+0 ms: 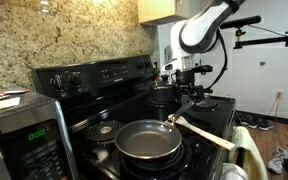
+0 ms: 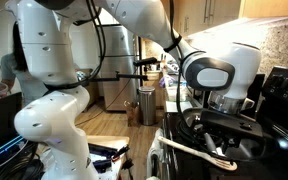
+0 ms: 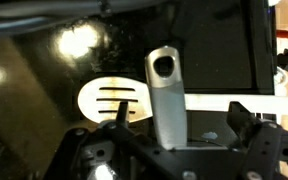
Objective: Move the pan to the top left plate of the stove then move the cooking stick on the right counter
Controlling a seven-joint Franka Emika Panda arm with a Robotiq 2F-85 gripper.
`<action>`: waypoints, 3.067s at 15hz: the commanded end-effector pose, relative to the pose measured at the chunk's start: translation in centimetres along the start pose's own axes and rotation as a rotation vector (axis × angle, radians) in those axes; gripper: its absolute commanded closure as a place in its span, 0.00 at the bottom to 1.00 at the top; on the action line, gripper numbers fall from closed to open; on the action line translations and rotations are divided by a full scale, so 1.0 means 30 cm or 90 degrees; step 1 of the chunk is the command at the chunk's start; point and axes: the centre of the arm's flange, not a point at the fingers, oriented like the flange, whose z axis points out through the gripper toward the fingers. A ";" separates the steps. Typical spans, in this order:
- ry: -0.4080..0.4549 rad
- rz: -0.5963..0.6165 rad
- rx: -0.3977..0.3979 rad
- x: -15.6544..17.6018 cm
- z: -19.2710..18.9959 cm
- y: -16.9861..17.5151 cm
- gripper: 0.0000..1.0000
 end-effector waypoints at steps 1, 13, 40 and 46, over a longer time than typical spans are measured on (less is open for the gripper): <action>0.035 -0.012 -0.008 -0.018 0.028 -0.024 0.01; 0.051 -0.025 -0.018 0.009 0.037 -0.023 0.86; 0.070 -0.092 -0.005 0.202 -0.013 -0.008 0.00; 0.075 -0.108 0.018 0.249 0.059 -0.006 0.00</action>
